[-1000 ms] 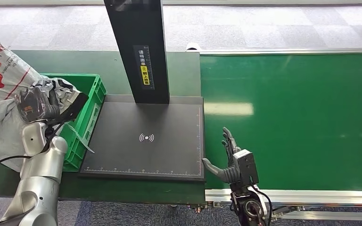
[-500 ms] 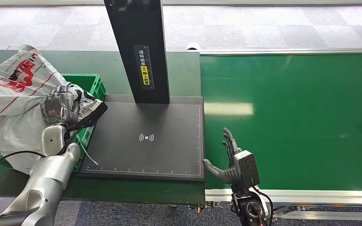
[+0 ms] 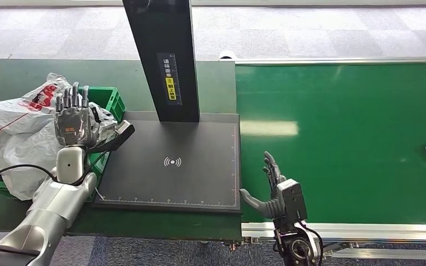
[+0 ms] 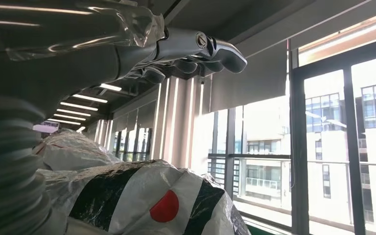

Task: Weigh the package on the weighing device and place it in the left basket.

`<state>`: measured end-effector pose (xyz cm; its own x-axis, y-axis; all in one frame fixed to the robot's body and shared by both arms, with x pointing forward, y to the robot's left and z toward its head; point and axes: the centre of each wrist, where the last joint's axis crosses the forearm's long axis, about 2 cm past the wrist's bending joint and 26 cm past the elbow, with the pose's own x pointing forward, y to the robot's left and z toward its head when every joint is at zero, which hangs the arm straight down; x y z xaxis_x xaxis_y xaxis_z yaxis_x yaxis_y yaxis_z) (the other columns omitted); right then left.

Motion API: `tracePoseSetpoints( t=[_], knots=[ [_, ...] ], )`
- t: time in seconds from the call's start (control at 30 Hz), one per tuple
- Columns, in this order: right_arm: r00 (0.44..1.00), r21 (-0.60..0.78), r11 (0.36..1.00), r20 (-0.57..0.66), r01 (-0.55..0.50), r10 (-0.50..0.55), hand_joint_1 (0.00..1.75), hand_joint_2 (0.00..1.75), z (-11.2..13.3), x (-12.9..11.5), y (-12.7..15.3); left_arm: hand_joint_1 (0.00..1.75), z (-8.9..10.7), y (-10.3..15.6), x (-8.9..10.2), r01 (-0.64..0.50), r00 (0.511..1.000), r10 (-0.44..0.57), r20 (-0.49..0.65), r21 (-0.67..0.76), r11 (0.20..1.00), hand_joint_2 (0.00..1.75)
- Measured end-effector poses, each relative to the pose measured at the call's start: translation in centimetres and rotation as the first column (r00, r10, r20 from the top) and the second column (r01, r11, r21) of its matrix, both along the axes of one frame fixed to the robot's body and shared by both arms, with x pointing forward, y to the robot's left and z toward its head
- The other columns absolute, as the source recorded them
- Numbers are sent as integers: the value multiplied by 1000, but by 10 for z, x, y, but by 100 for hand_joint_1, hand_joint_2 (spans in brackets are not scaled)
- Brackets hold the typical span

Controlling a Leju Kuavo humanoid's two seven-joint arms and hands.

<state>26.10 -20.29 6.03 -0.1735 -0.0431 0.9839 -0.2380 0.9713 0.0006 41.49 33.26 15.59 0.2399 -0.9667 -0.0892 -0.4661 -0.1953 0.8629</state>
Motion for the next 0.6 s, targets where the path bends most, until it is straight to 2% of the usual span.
tracePoseSetpoints(
  t=[0.2,0.33,0.4,0.47,0.6],
  knots=[
    [1000,1,1000,4,3,-3,0,175,1,-1,-1,0,1,0,-1,12,1000,-12,6,25,1000,175],
    [1000,-4,1000,4,6,-6,0,175,2,0,-2,0,6,1,-4,-39,997,38,62,8,999,175],
    [1000,-5,1000,2,8,-8,0,175,3,0,-2,0,18,3,-7,-88,986,89,143,-16,996,175],
    [1000,-5,1000,1,9,-9,0,175,3,0,-2,0,37,6,-11,-103,963,106,247,-24,994,175],
    [1000,3,1000,2,15,-15,0,175,3,0,-2,0,80,8,-24,-9,911,-9,413,43,999,175]
  ],
)
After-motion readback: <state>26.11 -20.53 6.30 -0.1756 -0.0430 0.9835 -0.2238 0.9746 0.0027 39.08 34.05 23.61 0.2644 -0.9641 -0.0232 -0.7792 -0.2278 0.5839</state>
